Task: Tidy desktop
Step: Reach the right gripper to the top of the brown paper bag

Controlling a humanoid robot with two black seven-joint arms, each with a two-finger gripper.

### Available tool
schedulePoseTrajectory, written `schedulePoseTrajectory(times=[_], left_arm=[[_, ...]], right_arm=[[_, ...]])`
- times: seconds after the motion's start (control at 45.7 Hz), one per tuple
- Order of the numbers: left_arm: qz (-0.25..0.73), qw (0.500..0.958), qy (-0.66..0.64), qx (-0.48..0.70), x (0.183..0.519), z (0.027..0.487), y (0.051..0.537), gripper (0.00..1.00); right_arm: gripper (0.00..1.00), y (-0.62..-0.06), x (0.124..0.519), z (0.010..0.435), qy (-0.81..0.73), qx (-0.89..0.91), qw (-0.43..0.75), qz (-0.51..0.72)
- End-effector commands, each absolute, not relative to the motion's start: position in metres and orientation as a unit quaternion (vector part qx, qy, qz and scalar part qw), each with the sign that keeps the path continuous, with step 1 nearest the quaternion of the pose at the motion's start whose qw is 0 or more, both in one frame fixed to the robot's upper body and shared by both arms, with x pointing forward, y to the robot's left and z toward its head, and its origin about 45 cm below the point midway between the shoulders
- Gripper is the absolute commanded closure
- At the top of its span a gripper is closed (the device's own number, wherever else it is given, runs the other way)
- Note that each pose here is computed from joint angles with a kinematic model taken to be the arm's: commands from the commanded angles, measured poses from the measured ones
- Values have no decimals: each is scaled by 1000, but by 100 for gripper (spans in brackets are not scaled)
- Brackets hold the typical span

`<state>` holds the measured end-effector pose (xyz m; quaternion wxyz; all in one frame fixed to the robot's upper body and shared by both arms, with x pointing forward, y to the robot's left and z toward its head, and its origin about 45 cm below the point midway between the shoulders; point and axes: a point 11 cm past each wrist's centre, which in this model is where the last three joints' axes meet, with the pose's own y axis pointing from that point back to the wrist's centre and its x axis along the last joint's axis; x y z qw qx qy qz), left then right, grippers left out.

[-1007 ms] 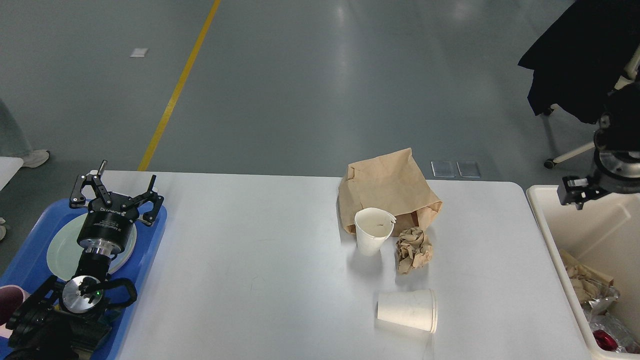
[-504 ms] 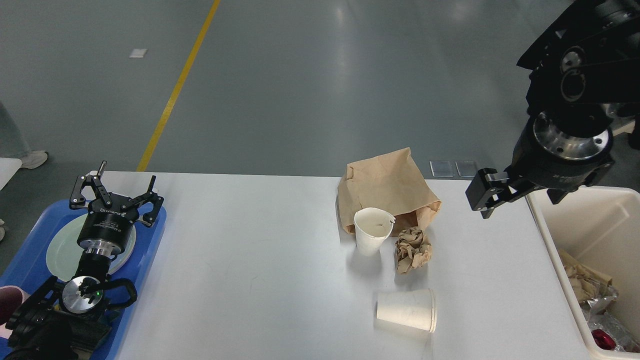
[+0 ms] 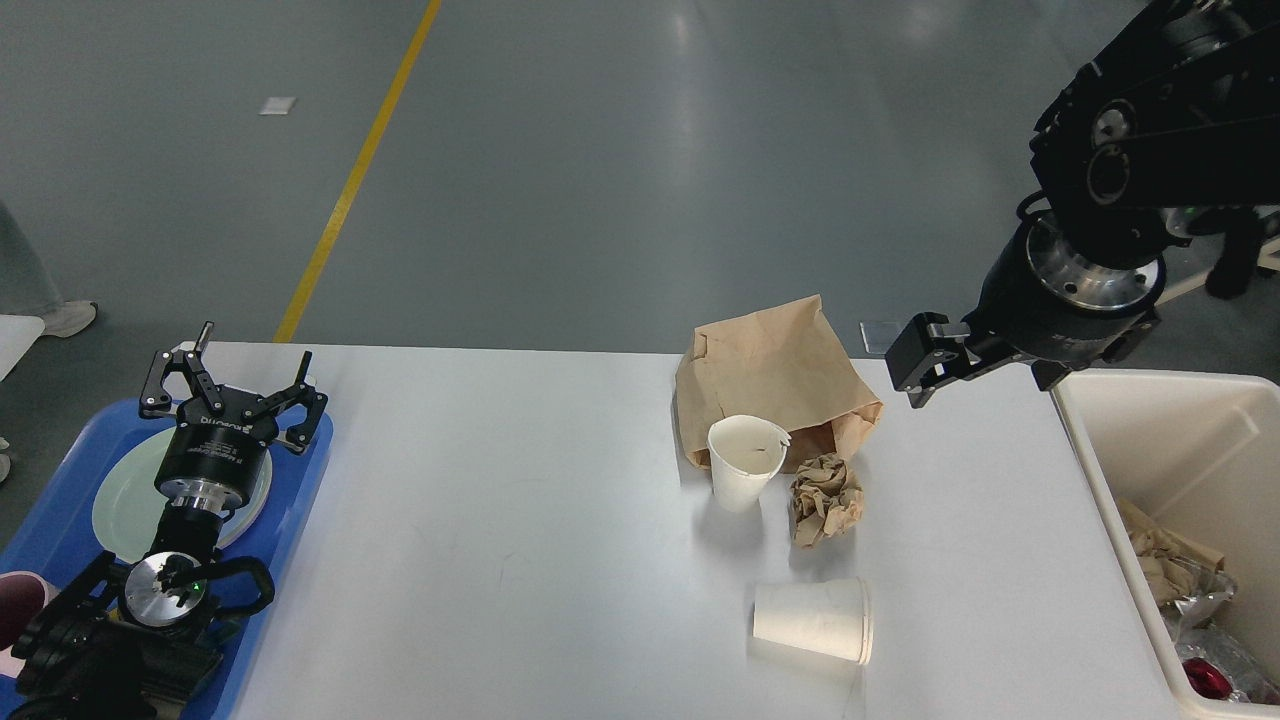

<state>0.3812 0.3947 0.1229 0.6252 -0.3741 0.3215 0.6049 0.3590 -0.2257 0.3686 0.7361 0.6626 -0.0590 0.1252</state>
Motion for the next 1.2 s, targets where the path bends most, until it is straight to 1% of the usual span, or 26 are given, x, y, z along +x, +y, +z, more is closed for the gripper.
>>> schedulePoseTrajectory(times=[0.0,0.175,0.241,0.328,0.394,0.46,0.526,0.591,0.679,0.788,1.095,1.182], left_arm=[[605,625,321,-374,381,123,395,4],[605,625,321,-374,381,123,395,4],[604,626,321,-374,381,123,395,4],[604,625,322,-375,381,123,394,4],[604,625,322,-375,381,123,394,4],[604,626,321,-375,381,123,394,4],[604,626,322,-375,381,123,394,4],[604,626,321,-375,381,123,394,4],[603,626,322,-375,381,123,394,4],[604,626,321,-375,381,123,394,4],[604,626,321,-375,381,123,394,3],[604,626,321,-375,381,123,394,4]], right_arm=[[0,-224,393,344,-80,664,731,134],[0,-237,438,299,-124,660,729,131],[0,-239,448,273,-152,679,709,113],[0,-241,450,227,-190,715,670,59],[8,-251,449,193,-221,723,654,29],[10,-258,443,160,-254,729,636,4],[10,-264,441,135,-310,734,604,-23],[4,-269,440,118,-377,738,556,-60],[0,-274,432,96,-443,732,505,-111],[0,-275,425,83,-476,727,473,-145],[0,-281,439,91,-546,707,423,-155],[0,-264,440,88,-539,713,424,-148]])
